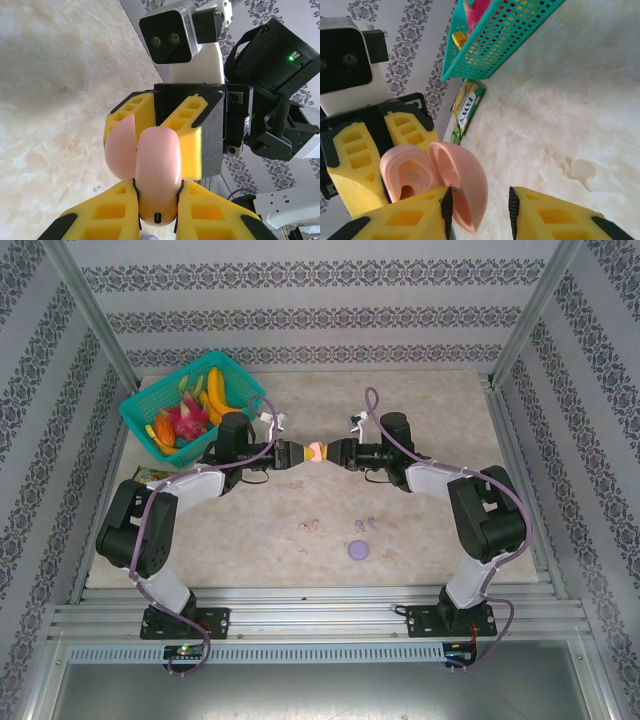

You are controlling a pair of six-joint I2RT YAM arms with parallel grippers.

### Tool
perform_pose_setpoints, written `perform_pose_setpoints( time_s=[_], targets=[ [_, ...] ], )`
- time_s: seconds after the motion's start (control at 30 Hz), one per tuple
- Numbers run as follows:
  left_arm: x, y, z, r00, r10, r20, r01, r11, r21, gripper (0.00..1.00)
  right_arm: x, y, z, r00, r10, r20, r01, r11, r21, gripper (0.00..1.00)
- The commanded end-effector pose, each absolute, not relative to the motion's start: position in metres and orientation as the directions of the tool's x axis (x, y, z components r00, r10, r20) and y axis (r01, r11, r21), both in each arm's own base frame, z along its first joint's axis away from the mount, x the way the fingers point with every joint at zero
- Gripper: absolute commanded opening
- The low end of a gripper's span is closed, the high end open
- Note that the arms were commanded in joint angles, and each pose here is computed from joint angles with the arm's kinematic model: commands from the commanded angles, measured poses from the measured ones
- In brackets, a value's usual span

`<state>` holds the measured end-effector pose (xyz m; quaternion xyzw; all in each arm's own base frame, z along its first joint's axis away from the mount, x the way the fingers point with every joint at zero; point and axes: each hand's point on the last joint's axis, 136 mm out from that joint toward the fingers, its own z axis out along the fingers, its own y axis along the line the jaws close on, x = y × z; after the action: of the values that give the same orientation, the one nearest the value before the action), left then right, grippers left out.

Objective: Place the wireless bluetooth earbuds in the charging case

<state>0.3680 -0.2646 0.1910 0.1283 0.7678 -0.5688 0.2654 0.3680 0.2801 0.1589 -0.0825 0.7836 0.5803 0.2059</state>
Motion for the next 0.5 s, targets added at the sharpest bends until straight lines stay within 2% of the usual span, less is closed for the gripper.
perform_pose_setpoints(
  time_s=[0.0, 0.2, 0.27, 0.47],
  targets=[
    [0.3663, -0.2710, 0.2091, -0.798, -0.095, -0.596, 0.551, 0.287, -0.784, 0.12, 0.3762, 0.2817, 0.1624, -0.888, 0.117, -0.444, -0.393, 0.306, 0.867, 0.36],
    [0.3668, -0.2724, 0.2096, -0.796, -0.095, -0.597, 0.553, 0.286, -0.783, 0.12, 0.3746, 0.2814, 0.1562, -0.893, 0.112, -0.435, -0.384, 0.310, 0.870, 0.32],
    [0.3667, -0.2725, 0.2097, -0.797, -0.094, -0.597, 0.553, 0.286, -0.783, 0.12, 0.3748, 0.2814, 0.1546, -0.894, 0.113, -0.433, -0.382, 0.312, 0.870, 0.26],
    [0.3666, -0.2732, 0.2101, -0.797, -0.095, -0.596, 0.552, 0.287, -0.783, 0.12, 0.3750, 0.2813, 0.1530, -0.896, 0.113, -0.429, -0.377, 0.314, 0.871, 0.19]
  ],
)
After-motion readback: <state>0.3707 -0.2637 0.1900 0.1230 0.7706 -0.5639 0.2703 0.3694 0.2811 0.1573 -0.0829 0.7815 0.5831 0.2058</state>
